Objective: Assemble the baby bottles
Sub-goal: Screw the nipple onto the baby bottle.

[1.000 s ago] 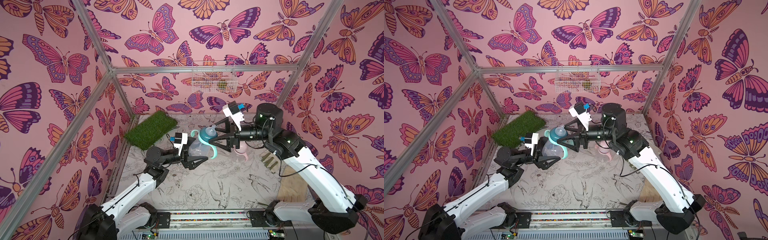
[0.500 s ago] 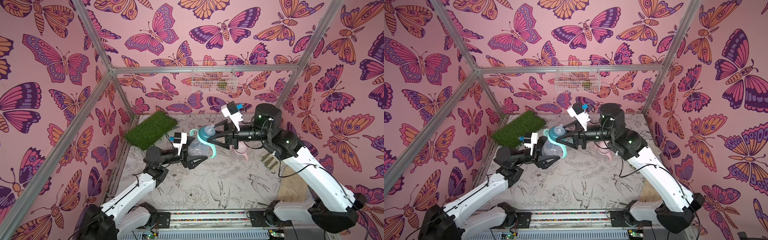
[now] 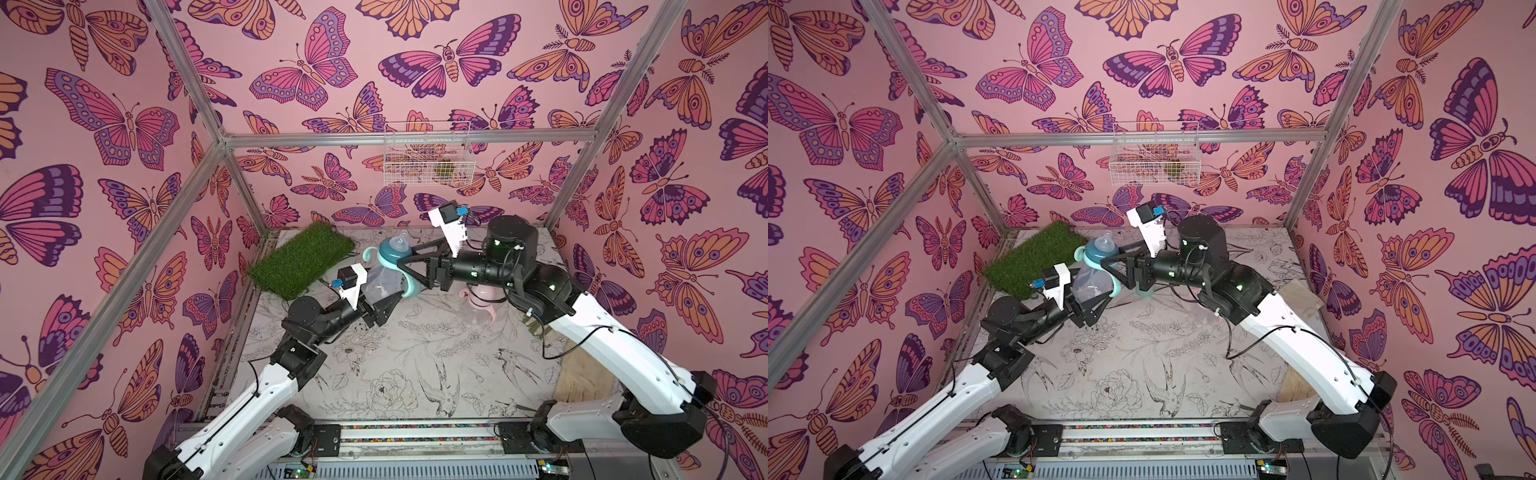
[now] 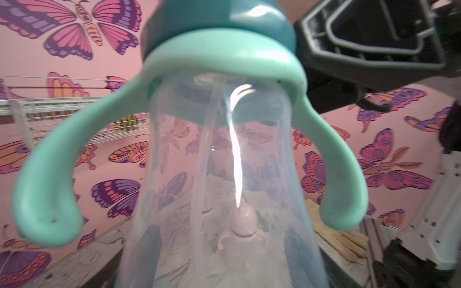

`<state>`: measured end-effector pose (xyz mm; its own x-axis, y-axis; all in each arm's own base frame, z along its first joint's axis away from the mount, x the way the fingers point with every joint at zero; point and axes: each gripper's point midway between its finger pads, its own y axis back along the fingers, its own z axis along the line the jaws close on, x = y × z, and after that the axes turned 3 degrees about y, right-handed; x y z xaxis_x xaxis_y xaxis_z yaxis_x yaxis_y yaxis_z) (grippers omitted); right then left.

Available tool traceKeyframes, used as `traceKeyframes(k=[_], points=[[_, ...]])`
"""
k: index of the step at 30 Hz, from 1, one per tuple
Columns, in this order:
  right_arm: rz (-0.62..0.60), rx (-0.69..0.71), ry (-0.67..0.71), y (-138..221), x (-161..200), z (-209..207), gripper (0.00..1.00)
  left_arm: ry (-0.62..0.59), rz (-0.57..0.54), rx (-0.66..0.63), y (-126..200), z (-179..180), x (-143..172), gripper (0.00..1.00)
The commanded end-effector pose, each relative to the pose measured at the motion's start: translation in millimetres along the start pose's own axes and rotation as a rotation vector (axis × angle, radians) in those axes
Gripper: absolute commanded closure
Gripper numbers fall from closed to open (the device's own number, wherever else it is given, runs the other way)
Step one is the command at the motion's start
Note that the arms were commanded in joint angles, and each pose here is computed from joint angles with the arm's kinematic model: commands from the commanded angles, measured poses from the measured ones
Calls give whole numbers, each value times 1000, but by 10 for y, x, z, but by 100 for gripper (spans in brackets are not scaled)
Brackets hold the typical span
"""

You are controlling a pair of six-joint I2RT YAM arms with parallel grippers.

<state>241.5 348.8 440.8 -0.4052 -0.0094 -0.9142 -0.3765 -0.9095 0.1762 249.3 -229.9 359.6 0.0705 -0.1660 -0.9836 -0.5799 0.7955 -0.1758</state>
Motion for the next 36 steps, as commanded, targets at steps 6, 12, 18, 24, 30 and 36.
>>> traceKeyframes(k=[6, 12, 18, 24, 30, 36], points=[[78, 35, 27, -370, 184, 246, 94, -183, 128, -242, -46, 258, 352, 100], [77, 69, 122, -80, 114, 258, 33, -145, 103, -225, -29, 219, 321, 100], [50, 189, 165, 358, -39, 164, 29, -115, 91, -232, -16, 241, 312, 100], [26, 238, 133, 520, -79, -78, 20, -102, 57, -98, -39, 16, 299, 100], [19, 127, 52, 431, -70, -162, 13, -88, 9, 90, -41, -308, 214, 100], [64, 16, 19, 295, 49, -67, 7, -86, -26, 100, -37, -326, 142, 100]])
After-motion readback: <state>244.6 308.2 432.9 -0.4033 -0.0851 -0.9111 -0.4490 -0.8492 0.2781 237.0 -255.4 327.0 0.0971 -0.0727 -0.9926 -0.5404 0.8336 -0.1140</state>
